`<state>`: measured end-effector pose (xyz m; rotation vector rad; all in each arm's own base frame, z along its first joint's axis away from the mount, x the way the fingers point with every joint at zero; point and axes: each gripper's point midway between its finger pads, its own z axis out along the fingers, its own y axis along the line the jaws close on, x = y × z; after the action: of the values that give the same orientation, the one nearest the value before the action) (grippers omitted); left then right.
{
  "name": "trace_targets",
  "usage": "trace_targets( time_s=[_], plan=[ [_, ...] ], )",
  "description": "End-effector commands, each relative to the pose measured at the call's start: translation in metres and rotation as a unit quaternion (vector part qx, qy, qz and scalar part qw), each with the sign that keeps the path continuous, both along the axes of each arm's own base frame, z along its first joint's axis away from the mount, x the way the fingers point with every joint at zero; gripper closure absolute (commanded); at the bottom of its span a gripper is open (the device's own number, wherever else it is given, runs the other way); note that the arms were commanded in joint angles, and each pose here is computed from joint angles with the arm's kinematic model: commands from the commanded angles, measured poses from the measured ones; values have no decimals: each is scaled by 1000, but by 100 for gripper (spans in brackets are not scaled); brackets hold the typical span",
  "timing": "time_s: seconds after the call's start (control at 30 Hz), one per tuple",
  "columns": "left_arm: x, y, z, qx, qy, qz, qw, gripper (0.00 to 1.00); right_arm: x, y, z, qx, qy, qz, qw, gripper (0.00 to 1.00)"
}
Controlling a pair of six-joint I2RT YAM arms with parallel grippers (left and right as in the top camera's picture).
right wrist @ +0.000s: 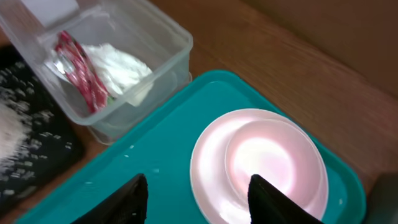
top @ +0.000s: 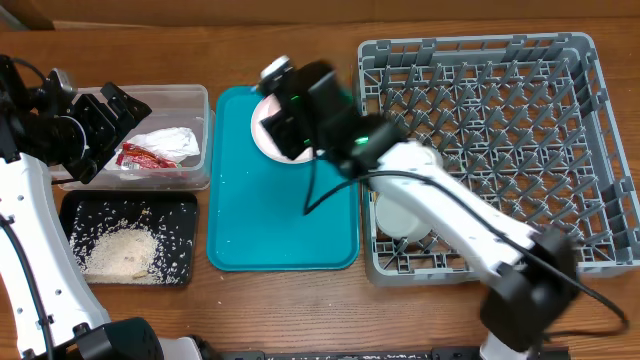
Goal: Sort waste into correct bins and load items into the dishwasher
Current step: 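Reach the right gripper to the pink bowl on the plate and grasp it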
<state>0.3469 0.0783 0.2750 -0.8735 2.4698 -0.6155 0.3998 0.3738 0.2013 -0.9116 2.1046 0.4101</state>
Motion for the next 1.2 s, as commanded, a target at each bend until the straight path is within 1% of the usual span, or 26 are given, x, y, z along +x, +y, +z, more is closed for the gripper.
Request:
trace_targets(
  time_s=[0.0, 0.2, 0.53, 0.6, 0.63, 0.77, 0.87, 0.9, 0.97, 1.07, 1.17],
  plan=[
    [-1, -1, 11, 11, -18, -5, 1000, 0, 28, -3, -41, -63, -35, -2, 997, 45],
    [-1, -1, 11, 11, -18, -5, 1000, 0, 51, 7, -96, -68, -30, -8, 997, 44],
    [-1, -1, 11, 11, -18, -5, 1000, 0, 59, 6, -148, -90, -13, -12, 996, 46],
    [-1, -1, 11, 11, -18, -5, 1000, 0, 61, 3, -155, -93, -8, -15, 996, 51],
    [-1, -1, 11, 11, -18, -5, 1000, 0, 62, 0, -157, -95, -5, -17, 995, 57],
    [-1, -1, 11, 11, -18, -5, 1000, 0, 62, 0, -157, -95, -5, -18, 995, 68],
    [-1, -1, 11, 11, -18, -5, 1000, 0, 63, 0, -156, -94, -6, -18, 995, 74],
    [-1, -1, 11, 11, -18, -5, 1000, 0, 63, 0, -155, -94, -7, -18, 995, 75],
    [-1, -1, 11, 11, -18, -5, 1000, 0, 62, 2, -148, -89, -11, -17, 996, 80],
    [-1, -1, 11, 11, -18, -5, 1000, 0, 62, 5, -134, -82, -20, -16, 996, 96],
    [-1, -1, 11, 11, -18, -5, 1000, 0, 60, 3, -111, -72, -29, -18, 997, 96]
  ],
)
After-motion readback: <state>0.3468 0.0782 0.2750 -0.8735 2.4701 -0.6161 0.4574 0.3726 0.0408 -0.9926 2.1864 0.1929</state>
